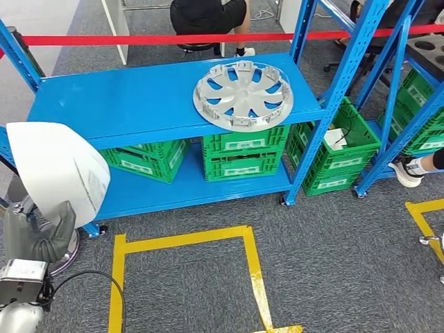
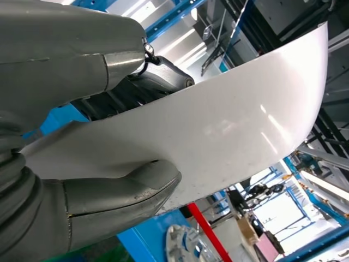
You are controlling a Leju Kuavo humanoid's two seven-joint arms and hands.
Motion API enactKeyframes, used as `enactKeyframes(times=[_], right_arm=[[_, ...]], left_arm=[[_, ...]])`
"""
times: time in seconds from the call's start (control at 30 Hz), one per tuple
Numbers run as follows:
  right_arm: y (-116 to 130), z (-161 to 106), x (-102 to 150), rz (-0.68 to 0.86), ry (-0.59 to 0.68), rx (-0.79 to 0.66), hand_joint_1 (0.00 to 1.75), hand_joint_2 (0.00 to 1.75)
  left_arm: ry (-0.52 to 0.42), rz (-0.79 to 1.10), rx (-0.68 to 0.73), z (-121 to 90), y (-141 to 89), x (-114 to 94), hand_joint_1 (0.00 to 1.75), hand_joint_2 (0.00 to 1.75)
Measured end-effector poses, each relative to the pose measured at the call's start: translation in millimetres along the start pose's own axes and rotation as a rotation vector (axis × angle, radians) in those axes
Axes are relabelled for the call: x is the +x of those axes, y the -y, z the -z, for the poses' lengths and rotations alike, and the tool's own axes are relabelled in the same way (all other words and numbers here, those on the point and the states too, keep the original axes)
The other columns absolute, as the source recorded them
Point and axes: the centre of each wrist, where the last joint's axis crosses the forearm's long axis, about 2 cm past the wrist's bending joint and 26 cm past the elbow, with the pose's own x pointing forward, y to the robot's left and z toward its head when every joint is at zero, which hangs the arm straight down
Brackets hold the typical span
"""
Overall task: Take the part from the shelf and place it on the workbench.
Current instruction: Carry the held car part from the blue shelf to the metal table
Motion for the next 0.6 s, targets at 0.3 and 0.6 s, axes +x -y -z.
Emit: enactKeyframes(times=[0.3,0.6], right_arm=[[0.8,-0.1,-1.6,0.003,-0.003,-0.002,0.00,1.75],[0.6,-0.2,-0.9,0.002,-0.002,-0.001,0.00,1.75]], left_arm=[[-0.001,0.001,-0.004,-1.4,-0.2,0.1,1.75,1.75],[-0.001,0.001,-0.004,-1.4,-0.3,0.2,1.75,1.75]])
